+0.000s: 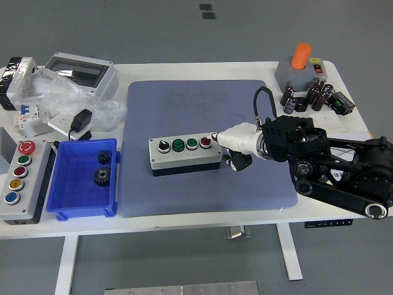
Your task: Pick up the button,place it on the desk,press the button,press the button
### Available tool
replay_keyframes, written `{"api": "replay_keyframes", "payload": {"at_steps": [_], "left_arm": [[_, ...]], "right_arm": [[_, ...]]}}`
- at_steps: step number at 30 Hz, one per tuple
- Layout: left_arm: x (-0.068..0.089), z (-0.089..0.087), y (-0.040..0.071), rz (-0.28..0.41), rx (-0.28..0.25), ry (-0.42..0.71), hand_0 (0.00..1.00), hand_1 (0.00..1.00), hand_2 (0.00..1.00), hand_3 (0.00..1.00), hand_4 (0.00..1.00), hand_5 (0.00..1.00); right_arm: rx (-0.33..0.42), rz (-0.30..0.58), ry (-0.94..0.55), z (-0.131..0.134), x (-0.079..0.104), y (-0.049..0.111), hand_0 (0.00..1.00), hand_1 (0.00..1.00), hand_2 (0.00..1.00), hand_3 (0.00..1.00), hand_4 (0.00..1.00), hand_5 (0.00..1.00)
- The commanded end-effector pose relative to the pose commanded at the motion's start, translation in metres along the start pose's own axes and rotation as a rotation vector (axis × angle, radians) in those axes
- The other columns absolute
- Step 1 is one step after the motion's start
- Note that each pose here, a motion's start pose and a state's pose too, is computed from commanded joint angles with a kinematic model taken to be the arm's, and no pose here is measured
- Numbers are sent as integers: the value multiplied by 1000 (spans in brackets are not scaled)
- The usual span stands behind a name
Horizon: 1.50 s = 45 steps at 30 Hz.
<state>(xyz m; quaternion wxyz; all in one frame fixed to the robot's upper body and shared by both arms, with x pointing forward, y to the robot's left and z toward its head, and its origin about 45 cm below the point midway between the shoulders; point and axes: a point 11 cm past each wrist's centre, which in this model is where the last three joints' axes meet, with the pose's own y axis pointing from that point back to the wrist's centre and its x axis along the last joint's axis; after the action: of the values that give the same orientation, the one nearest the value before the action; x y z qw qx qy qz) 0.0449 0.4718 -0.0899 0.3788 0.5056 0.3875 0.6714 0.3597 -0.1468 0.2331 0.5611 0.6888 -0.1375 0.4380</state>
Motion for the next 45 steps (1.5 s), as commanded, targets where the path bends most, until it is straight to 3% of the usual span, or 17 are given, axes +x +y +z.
{"api": "replay_keyframes", "payload": {"at_steps": [7,15,24,31,32,37,38,43,44,45], "left_arm": [[1,0,0,1,0,1,630,632,577,569,526,114],[2,0,0,2,-3,5,630,632,577,569,526,114],[0,-4,0,0,6,7,630,632,577,569,526,114],[-8,-13,0,-12,26,-1,630,632,577,569,526,114],[-10,-14,0,-14,30,-2,630,632,577,569,526,114],[-14,-19,1,-20,39,-6,630,632,577,569,526,114],[-14,-19,1,-21,40,-7,630,632,577,569,526,114],[-18,-20,1,-30,53,-21,630,632,577,569,526,114],[-18,-20,1,-32,55,-23,630,632,577,569,526,114],[-19,-20,1,-34,55,-26,630,632,577,569,526,114]], "right_arm": [[-19,-31,42,-1,-13,-4,538,492,303,998,247,2],[11,22,42,-7,-5,1,532,488,299,998,248,2],[209,201,-296,-1,30,27,527,482,295,998,249,7],[284,480,-602,29,48,28,538,474,288,998,254,19],[291,516,-644,33,48,28,568,517,483,998,692,274],[321,709,-880,60,46,34,568,517,483,998,692,274],[322,756,-928,68,44,38,712,701,748,980,893,543],[301,922,-1060,99,31,54,712,701,748,980,893,543],[297,939,-1072,103,28,56,828,797,853,968,955,719],[291,957,-1085,107,25,58,828,797,853,968,955,719]]}}
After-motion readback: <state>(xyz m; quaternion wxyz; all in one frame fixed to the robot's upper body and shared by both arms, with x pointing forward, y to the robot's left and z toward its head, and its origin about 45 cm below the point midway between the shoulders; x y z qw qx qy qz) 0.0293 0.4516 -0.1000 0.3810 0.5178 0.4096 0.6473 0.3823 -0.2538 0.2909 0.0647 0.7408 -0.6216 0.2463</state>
